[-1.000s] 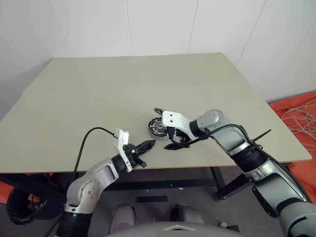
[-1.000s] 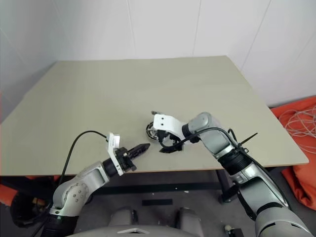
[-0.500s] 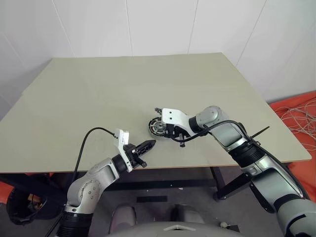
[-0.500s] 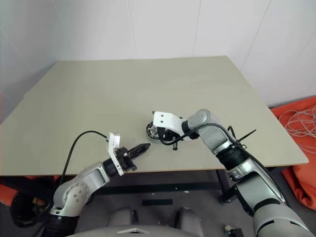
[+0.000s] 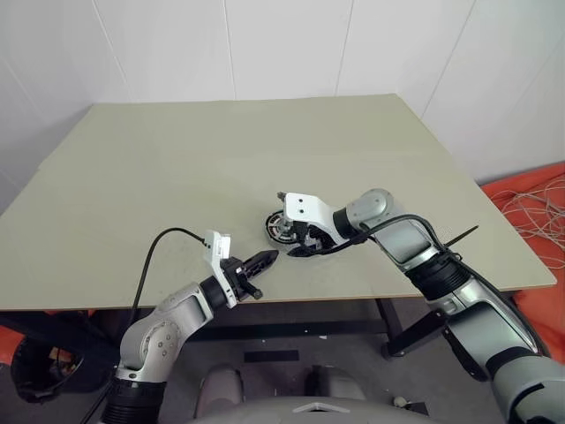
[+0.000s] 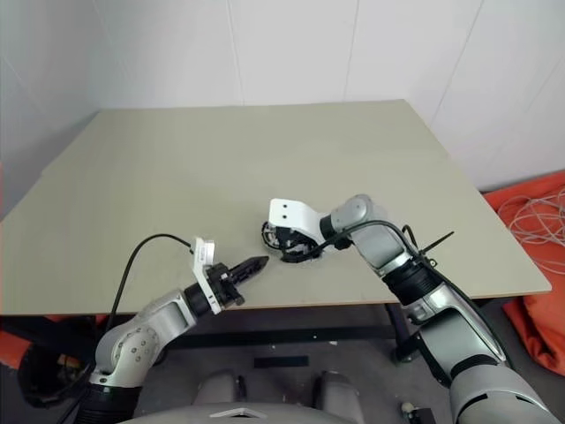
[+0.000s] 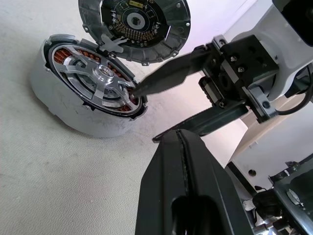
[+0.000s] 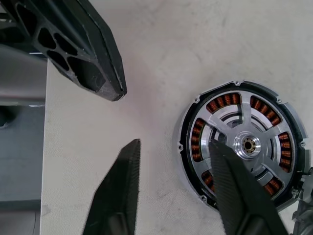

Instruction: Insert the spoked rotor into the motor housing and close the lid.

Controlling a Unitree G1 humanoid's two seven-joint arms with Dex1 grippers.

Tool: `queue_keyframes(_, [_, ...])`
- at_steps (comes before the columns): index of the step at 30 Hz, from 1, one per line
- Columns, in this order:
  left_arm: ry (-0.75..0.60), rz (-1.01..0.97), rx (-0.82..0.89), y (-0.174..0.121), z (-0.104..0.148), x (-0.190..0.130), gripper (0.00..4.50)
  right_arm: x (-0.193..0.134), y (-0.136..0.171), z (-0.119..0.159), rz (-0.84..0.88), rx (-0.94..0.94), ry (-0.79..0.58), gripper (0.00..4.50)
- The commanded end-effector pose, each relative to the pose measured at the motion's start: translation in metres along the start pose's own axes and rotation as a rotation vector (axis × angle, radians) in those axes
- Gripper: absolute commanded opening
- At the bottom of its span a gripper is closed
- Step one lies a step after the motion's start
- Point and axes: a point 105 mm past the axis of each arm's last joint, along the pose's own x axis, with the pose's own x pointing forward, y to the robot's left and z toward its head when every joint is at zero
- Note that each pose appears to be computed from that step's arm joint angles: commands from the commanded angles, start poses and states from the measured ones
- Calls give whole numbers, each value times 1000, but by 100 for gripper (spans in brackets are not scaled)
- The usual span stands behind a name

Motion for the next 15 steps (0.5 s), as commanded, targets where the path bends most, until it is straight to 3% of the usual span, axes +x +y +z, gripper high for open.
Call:
queue_keyframes(1, [-39,-22,22,-5,11,0,0,-6,-6,18,-29,-60,-34,262])
queue_keyframes(14, [-44,-19,21,-6,11,2,0,5,-8,15,-37,-59,1,262])
queue_keyframes(15, [-45,-19,21,-6,11,2,0,5,-8,13,-38,-57,7,244])
